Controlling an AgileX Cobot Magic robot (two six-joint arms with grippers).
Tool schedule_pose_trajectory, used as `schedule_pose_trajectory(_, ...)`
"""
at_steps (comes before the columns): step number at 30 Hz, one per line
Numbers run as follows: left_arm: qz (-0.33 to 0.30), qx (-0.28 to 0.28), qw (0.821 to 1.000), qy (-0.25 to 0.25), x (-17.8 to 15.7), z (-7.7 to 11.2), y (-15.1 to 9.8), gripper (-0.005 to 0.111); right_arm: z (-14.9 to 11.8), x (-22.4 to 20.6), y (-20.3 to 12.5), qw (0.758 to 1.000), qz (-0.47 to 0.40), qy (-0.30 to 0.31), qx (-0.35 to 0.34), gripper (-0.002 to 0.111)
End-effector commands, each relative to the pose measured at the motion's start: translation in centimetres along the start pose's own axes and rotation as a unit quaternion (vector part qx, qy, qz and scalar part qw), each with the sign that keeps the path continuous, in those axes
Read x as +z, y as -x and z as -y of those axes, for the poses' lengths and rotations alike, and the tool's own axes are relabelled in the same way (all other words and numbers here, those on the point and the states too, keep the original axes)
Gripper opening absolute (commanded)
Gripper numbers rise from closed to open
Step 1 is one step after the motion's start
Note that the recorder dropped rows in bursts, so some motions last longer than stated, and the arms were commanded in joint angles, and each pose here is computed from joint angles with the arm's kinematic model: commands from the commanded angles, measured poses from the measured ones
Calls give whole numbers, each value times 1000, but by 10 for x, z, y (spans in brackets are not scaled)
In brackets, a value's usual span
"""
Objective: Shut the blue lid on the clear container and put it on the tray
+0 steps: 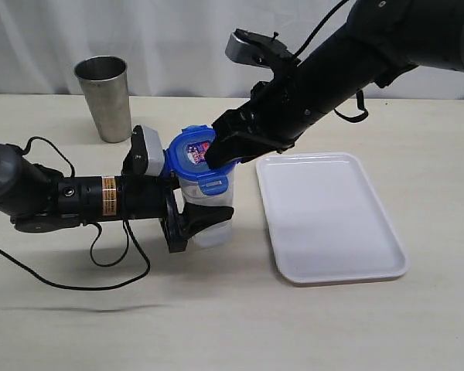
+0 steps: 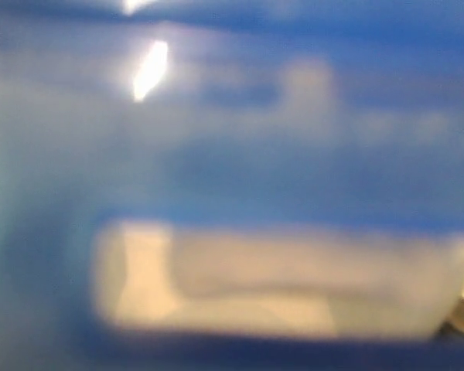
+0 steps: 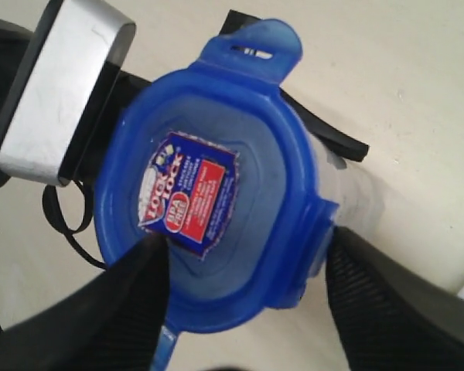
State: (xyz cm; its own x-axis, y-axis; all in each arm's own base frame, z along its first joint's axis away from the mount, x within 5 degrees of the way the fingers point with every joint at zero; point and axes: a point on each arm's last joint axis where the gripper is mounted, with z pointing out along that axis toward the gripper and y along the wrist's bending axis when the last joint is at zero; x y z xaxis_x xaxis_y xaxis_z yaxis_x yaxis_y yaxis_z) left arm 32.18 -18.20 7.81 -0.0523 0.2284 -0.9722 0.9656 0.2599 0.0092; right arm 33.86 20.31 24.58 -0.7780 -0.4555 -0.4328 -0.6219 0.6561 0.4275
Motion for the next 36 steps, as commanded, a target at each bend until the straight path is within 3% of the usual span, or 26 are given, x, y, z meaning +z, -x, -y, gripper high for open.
schedule_pose_trajectory(1, -35, 5, 999, -3, 9, 4, -4, 0, -20, 5, -17, 996, -72, 12, -46, 57)
schedule_pose_trajectory(9, -35, 4, 999, -3, 9, 4, -4, 0, -39, -36, -10, 996, -5, -23, -87, 57)
schedule_pose_trajectory(14, -35, 5, 999, -5, 9, 4, -4, 0, -42, -48, -9, 993, 9, -42, -106, 64)
schedule_pose_trajectory(19, -35, 4, 999, -5, 9, 4, -4, 0, -52, -67, -5, 984, 30, -56, -164, 60)
schedule_pose_trajectory(23, -35, 4, 999, -5, 9, 4, -4, 0, -72, -73, -12, 960, 19, -48, -274, 45)
schedule_pose_trajectory(28, -35, 4, 999, -5, 9, 4, -4, 0, -90, -57, -22, 914, -24, -113, -388, 43)
schedule_pose_trajectory(32, -36, 4, 999, -5, 9, 4, -4, 0, -90, -38, -32, 874, -59, -199, -439, 41)
schedule_pose_trajectory(36, -36, 4, 999, -5, 9, 4, -4, 0, -84, -30, -36, 864, -54, -221, -449, 39)
